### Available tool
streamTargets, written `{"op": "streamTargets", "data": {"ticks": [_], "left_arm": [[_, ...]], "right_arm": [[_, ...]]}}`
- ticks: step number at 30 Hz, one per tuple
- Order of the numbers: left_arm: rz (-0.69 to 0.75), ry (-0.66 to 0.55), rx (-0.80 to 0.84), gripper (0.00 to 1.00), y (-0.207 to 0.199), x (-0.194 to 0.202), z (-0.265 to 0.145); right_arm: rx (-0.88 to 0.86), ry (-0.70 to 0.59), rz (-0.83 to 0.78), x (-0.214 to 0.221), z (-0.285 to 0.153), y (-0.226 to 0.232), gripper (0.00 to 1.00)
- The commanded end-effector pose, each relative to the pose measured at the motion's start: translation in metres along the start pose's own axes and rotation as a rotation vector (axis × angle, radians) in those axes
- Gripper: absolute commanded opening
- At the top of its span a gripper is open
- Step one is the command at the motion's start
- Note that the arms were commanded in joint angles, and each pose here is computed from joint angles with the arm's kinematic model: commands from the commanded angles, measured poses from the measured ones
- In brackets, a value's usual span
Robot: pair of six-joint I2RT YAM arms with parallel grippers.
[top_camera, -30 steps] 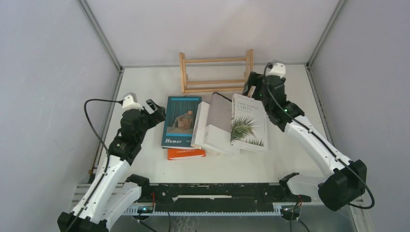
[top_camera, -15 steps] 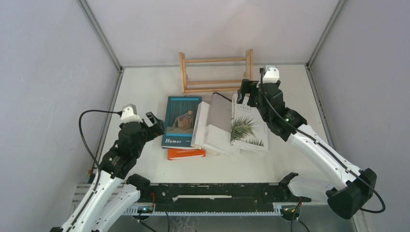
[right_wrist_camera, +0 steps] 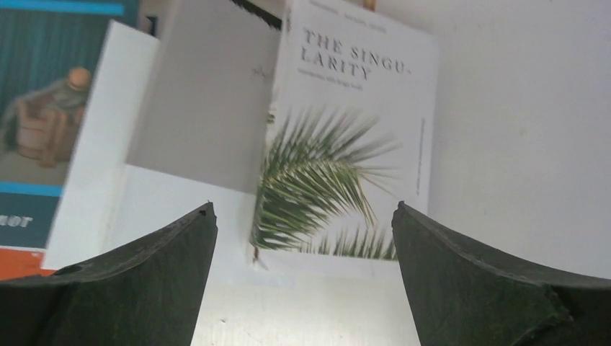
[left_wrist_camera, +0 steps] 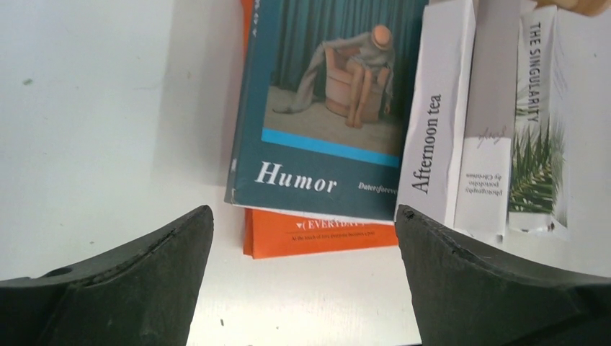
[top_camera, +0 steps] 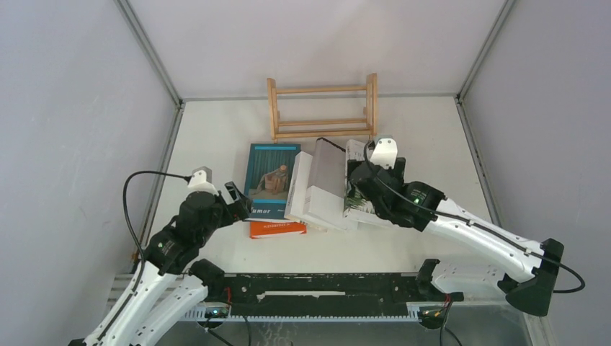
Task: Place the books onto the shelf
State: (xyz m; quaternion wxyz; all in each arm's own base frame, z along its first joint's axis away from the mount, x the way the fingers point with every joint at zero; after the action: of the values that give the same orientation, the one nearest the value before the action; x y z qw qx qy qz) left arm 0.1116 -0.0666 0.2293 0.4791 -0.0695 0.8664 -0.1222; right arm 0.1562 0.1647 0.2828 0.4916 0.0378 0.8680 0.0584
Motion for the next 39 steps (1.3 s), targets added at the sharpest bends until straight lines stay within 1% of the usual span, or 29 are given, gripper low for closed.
{"op": "streamTargets", "data": {"ticks": [1,4,6,8,11,13,16,21,28,31,39], "left_arm": [[-0.027,0.026,0.059,1.00,-0.009,0.000,-0.004],[-0.030,0.035,0.068,1.00,-0.015,-0.002,-0.004],[-0.027,0.040,0.074,1.00,-0.018,-0.003,-0.005],[-0.024,0.044,0.085,1.00,-0.021,-0.005,-0.007],[-0.014,0.049,0.097,1.00,-0.023,-0.006,-0.010],[-0.008,0.055,0.104,1.00,-0.024,-0.006,-0.013],[0.006,0.059,0.110,1.00,-0.025,-0.007,-0.016],[0.031,0.078,0.119,1.00,-0.029,-0.007,-0.017],[0.055,0.092,0.127,1.00,-0.035,-0.007,-0.016],[0.061,0.089,0.129,1.00,-0.037,-0.008,-0.017],[0.072,0.081,0.128,1.00,-0.039,-0.007,-0.017]], "right_arm": [[0.137,0.069,-0.005,0.024,-0.010,-0.012,0.97],[0.158,0.126,-0.003,0.039,-0.015,-0.009,0.96],[0.178,0.152,0.041,0.050,-0.020,-0.007,0.97],[0.173,0.144,0.126,0.060,-0.030,-0.006,0.98],[0.100,0.106,0.327,0.070,-0.047,-0.009,0.97],[0.058,0.091,0.524,0.075,-0.054,-0.012,0.97],[0.022,0.080,0.746,0.087,-0.060,-0.022,0.97],[-0.028,0.072,1.015,0.109,-0.057,-0.033,0.96],[-0.028,0.054,1.261,0.127,-0.048,-0.032,0.96],[-0.036,0.048,1.339,0.135,-0.043,-0.033,0.96],[-0.116,0.097,1.582,0.149,-0.025,-0.025,0.98]]}}
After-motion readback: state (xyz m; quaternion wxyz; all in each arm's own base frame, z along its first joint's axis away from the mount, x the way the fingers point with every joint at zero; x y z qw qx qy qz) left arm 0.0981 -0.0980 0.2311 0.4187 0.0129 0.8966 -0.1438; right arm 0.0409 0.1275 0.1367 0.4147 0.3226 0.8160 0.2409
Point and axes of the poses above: each gripper's point midway between its finger pads, its own z axis out along the fingers, its own y axis along the line the jaws close on, x = y × z, the point moved 10 cm from there along -z, back along the fingers, and after that the axes turned 8 degrees about z, right-handed, at the moved point
